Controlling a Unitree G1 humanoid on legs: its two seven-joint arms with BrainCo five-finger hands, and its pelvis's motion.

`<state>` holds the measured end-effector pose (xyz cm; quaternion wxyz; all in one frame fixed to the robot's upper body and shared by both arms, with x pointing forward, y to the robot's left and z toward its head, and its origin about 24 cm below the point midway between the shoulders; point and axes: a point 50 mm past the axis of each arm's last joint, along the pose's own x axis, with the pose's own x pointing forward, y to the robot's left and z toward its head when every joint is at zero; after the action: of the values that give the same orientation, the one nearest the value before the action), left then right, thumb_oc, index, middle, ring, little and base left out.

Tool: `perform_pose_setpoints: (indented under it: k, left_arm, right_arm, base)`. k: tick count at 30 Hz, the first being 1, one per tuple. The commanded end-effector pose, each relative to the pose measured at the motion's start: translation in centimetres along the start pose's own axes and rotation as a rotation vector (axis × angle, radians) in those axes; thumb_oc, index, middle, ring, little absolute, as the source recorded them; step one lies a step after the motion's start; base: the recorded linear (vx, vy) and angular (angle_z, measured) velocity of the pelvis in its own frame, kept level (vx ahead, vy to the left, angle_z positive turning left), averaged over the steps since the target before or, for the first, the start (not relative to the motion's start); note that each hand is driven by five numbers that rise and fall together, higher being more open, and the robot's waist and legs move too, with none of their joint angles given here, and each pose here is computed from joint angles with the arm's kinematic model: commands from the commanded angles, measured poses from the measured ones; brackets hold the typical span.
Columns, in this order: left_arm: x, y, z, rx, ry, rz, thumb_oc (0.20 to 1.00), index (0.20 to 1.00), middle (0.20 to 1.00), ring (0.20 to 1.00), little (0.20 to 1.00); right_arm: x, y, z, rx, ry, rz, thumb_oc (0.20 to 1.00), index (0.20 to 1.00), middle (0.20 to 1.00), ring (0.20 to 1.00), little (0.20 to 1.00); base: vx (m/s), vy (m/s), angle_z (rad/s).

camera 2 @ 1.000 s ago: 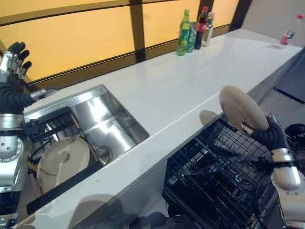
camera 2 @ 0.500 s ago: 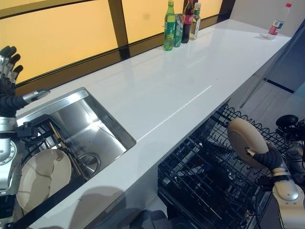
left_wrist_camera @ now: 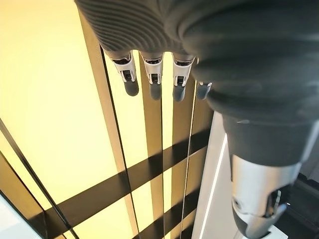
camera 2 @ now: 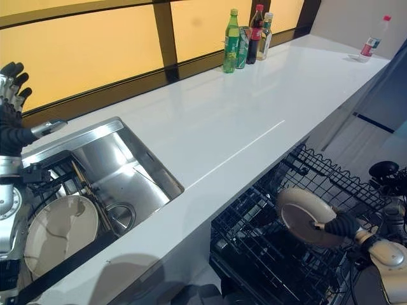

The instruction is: Pick up plates and place into dishwasher.

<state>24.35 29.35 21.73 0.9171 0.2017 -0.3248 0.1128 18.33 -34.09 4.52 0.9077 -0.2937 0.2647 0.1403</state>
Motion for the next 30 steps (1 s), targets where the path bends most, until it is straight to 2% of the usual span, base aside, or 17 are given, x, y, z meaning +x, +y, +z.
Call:
perform_pose_setpoints:
  k: [1,9,16,24,30]
  left_arm:
    - [1.1,0.1,0.3,0.020,-0.025,-0.057,1.000,1.000,1.000,1.000,1.000]
    - [1.3,-0.5,0.2,0.020,-0.012,-0.073,1.000,1.000,1.000,1.000,1.000]
    - [1.0,-0.9,0.3,0.019,-0.012,-0.083,1.000,1.000,1.000,1.000,1.000]
    - [0.6,-1.3,0.0,0.005,-0.005,-0.075,1.000,1.000,1.000,1.000,1.000]
    - [1.1,-2.3,0.3,-0.017,-0.014,-0.077,1.000,1.000,1.000,1.000,1.000]
  right_arm:
    - [-0.1,-1.6,0.8,-0.008,-0.033,0.043,0.200,0.200,0.200,0.200,0.200]
    - [0.4,0.1,-1.2,-0.054,0.104,0.226,0.200,0.200,0.200,0.200,0.200]
    - [2.0,2.3,-0.3,-0.132,0.094,0.283,0.200,0.200,0.200,0.200,0.200]
    - [3.3,6.6,-1.2,-0.145,0.125,0.422,0.200,0.200,0.200,0.200,0.200]
    - [4.2,10.3,-4.7,-0.268,0.325,0.480,0.200,0.200,0.200,0.200,0.200]
  base:
    - [0.03,-0.015,0.07]
    - [0.01,-0.008,0.03]
    - [0.00,0.000,0.00]
    - [0.01,0.023,0.04]
    - [0.00,0.022,0.04]
